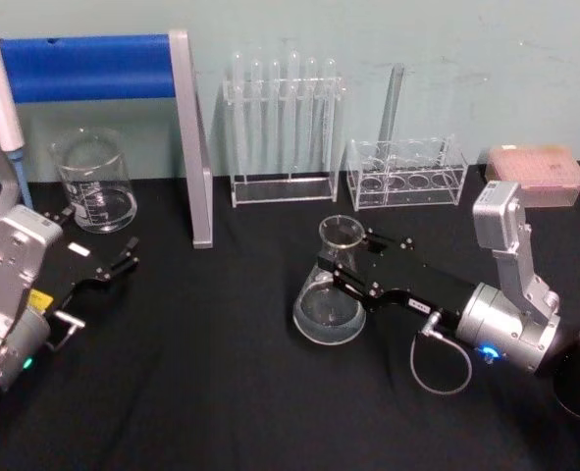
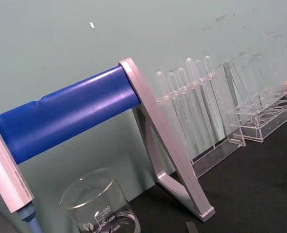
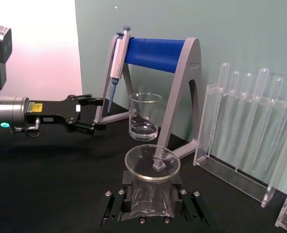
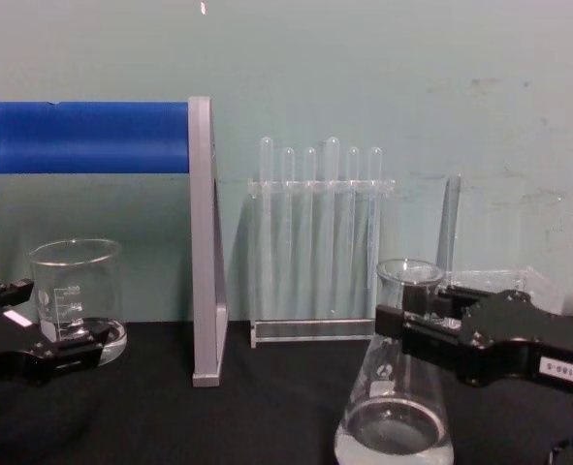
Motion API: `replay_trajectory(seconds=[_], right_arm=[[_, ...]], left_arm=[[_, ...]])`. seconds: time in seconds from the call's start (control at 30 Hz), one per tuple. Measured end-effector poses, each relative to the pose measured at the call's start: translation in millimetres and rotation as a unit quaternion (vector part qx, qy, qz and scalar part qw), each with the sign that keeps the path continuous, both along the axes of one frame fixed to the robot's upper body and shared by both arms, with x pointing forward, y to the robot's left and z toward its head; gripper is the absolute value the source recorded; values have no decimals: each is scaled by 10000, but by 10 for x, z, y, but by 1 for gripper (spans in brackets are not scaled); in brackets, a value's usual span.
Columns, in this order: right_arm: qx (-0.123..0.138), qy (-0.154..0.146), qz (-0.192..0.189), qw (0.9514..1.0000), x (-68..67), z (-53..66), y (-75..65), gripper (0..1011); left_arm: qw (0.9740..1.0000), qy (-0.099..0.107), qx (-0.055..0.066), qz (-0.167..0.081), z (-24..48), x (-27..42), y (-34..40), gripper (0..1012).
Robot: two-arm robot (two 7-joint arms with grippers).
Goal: Grasp the erlenmeyer flask with one hand, shake it three times, then place it back.
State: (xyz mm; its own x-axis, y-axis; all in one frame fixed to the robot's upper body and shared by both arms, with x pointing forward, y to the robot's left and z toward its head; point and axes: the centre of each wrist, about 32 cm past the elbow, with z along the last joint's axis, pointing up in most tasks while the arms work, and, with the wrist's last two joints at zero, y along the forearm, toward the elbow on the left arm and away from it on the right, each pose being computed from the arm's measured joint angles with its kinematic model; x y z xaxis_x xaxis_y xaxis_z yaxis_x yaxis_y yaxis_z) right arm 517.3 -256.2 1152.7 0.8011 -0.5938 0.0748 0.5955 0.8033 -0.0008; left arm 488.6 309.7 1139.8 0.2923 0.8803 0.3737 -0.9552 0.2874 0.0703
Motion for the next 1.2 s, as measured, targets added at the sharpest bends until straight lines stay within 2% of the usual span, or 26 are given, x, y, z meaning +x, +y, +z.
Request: replay_trajectory(seconds=[0.53, 1.2], right_arm=[[-63, 70, 125, 9999, 26, -108, 13, 449], [-119, 180, 178, 9996, 11, -141, 19, 449]], left_arm=[[10000, 0, 0, 0, 0, 0, 0, 1001], [10000, 0, 0, 0, 0, 0, 0, 1001]])
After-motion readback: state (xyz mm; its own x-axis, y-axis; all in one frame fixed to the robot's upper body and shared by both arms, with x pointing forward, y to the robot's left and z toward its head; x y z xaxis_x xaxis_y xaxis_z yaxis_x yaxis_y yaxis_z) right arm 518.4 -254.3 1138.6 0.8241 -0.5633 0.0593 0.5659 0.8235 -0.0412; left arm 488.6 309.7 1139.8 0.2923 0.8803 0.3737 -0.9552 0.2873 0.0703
